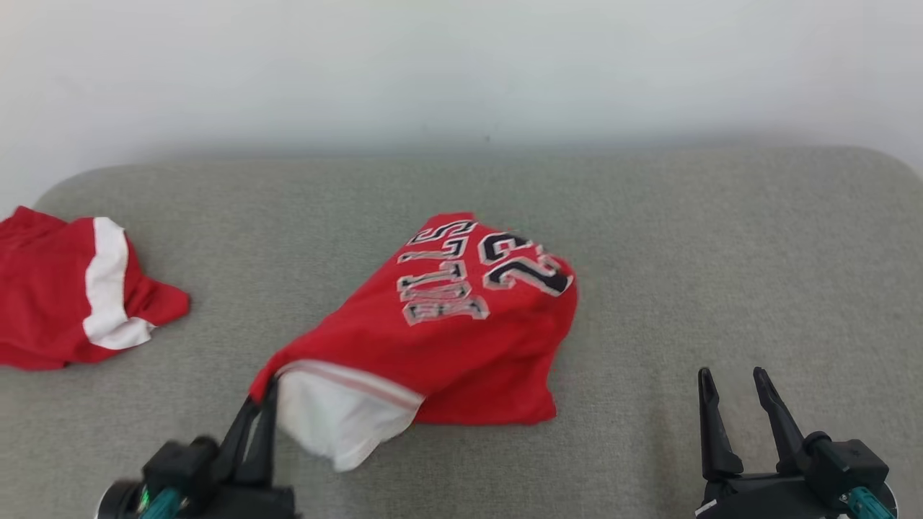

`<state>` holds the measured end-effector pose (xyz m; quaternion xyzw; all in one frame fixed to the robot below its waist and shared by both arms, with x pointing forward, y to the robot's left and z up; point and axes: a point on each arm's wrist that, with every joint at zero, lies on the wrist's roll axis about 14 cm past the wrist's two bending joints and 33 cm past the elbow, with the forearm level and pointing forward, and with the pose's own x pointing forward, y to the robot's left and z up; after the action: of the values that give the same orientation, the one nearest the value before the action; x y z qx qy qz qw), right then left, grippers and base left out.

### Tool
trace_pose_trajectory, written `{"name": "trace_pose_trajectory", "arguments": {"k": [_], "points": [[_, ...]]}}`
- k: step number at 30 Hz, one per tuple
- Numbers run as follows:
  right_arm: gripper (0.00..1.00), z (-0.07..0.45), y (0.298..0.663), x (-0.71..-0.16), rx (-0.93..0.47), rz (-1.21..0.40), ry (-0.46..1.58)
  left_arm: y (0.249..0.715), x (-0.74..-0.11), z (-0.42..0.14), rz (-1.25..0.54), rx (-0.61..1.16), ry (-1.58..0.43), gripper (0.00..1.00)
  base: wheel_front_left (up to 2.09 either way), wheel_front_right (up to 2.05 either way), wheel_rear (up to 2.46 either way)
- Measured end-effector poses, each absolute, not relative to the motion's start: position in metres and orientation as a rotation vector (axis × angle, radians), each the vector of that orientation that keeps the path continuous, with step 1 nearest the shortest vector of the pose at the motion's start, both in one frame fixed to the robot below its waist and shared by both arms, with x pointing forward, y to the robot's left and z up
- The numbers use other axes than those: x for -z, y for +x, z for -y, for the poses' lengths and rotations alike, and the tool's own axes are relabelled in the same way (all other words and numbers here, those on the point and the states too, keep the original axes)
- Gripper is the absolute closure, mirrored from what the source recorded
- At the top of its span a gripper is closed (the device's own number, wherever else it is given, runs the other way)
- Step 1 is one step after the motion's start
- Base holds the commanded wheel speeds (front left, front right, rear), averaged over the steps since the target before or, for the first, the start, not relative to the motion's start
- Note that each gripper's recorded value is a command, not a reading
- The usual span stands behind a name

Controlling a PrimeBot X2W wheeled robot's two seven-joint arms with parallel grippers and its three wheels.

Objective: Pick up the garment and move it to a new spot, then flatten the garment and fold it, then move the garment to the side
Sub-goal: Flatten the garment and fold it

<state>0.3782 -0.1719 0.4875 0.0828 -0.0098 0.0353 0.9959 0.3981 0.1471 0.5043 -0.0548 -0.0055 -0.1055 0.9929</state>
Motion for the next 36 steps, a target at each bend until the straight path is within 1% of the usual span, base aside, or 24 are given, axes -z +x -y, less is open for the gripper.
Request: {"name": "trace_pose_trajectory", "arguments": {"k": [7,12,17,18,19,20,27,30,31,32,36], "points": [[0.0,0.164,0.375,-0.499,-0.1,0.045,0.157,0.354,-0.472,-0.187,-0.097,0.065,-0.119,1.0,0.0,0.0,0.0],[0.0,0.164,0.371,-0.502,-0.101,0.045,0.147,0.34,-0.449,-0.202,-0.158,0.006,-0.123,1.0,0.0,0.0,0.0],[0.0,0.167,0.369,-0.505,-0.095,0.049,0.143,0.337,-0.44,-0.206,-0.173,-0.01,-0.126,1.0,0.0,0.0,0.0],[0.0,0.167,0.369,-0.505,-0.094,0.05,0.142,0.338,-0.44,-0.207,-0.171,-0.015,-0.125,0.99,0.0,0.0,0.0],[0.0,0.167,0.369,-0.505,-0.093,0.05,0.142,0.339,-0.442,-0.21,-0.163,-0.022,-0.125,0.91,0.0,0.0,0.0],[0.0,0.167,0.369,-0.505,-0.093,0.049,0.143,0.34,-0.443,-0.212,-0.159,-0.026,-0.124,1.0,0.0,0.0,0.0],[0.0,0.163,0.37,-0.506,-0.106,0.048,0.141,0.344,-0.452,-0.237,-0.12,-0.088,-0.097,1.0,0.0,0.0,0.0],[0.0,0.162,0.371,-0.506,-0.11,0.049,0.141,0.341,-0.447,-0.24,-0.136,-0.097,-0.095,1.0,0.0,0.0,0.0],[0.0,0.161,0.371,-0.506,-0.111,0.049,0.141,0.34,-0.446,-0.24,-0.14,-0.1,-0.095,0.62,0.0,0.0,0.0],[0.0,0.161,0.371,-0.506,-0.112,0.048,0.141,0.341,-0.446,-0.241,-0.139,-0.103,-0.095,0.0,0.0,0.0,0.0],[0.0,0.161,0.371,-0.505,-0.112,0.047,0.143,0.339,-0.448,-0.246,-0.13,-0.134,-0.099,0.0,0.0,0.0,0.0]]}}
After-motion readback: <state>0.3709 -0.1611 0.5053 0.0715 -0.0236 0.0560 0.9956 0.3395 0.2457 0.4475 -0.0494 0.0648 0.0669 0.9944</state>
